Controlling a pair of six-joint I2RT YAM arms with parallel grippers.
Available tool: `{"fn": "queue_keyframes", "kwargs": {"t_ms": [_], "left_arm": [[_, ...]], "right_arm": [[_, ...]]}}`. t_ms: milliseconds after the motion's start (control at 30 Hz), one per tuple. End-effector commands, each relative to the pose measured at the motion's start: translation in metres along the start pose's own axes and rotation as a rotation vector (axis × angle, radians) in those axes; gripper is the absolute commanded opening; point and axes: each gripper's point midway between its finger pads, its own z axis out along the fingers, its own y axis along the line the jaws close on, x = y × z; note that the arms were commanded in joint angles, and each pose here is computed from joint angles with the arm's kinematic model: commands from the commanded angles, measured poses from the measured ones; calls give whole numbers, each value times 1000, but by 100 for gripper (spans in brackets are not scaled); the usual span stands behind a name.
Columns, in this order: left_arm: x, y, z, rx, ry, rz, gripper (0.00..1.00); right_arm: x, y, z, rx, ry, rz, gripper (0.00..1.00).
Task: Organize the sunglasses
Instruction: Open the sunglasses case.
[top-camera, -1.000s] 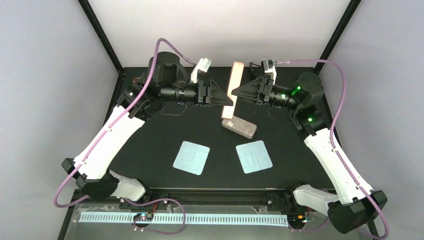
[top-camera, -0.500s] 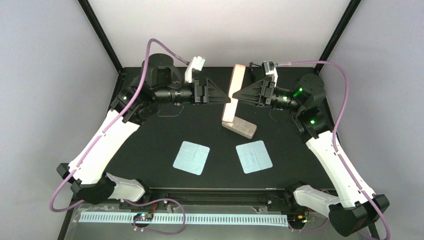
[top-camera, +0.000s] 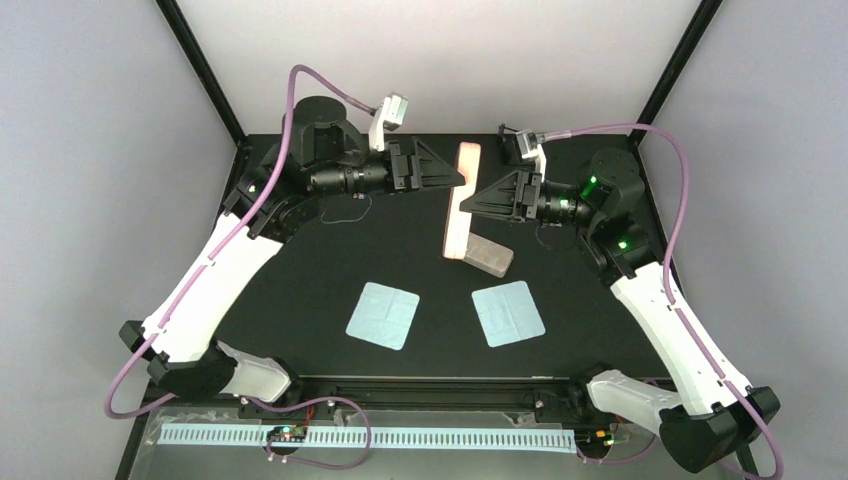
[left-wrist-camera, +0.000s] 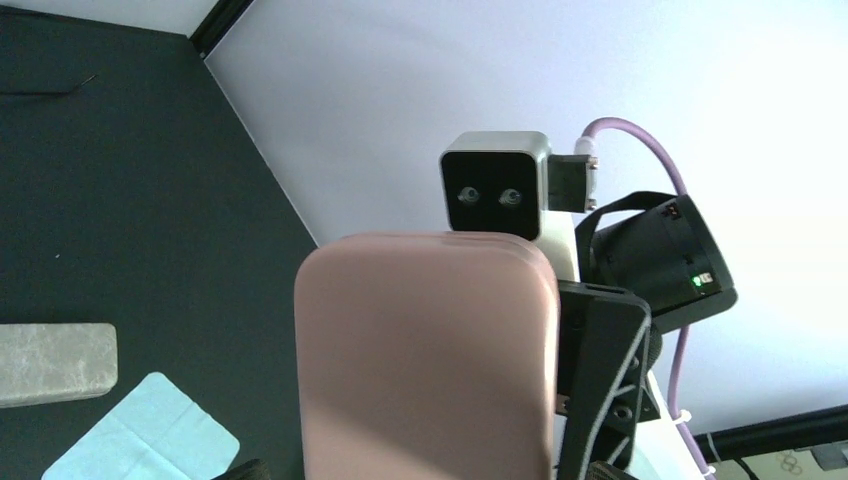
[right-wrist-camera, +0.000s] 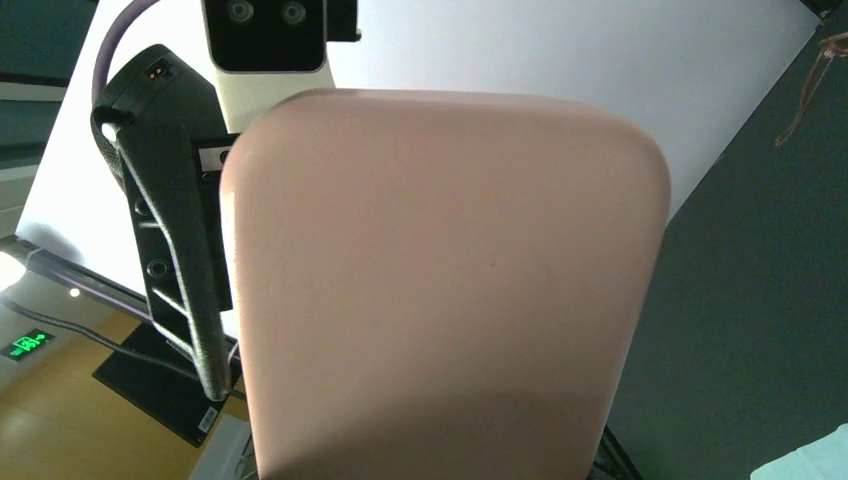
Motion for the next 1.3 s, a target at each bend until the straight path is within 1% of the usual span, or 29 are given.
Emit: {"fn": "queue_keyframes", "kwargs": {"t_ms": [0, 167, 267, 367, 633, 900, 1267], "left_arm": [[0, 3, 5, -12, 19, 1, 81], [12, 25, 10, -87, 66, -14, 76], [16, 39, 7, -142, 60, -14, 71], [20, 51, 1, -193, 43, -16, 68], [41, 80, -7, -272, 56, -17, 65], [48, 95, -8, -324, 71, -11, 63], [59, 114, -9, -384, 87, -20, 50]], "right_arm": [[1, 26, -2, -49, 16, -71, 1], [1, 30, -2, -56, 20, -81, 1], [0, 32, -3, -58, 20, -87, 1], [-2, 35, -3, -57, 13, -91, 1], [-8, 46, -3, -75, -1, -110, 1], [-10, 46, -3, -75, -6, -108, 1], [-9, 47, -4, -75, -11, -107, 1]]}}
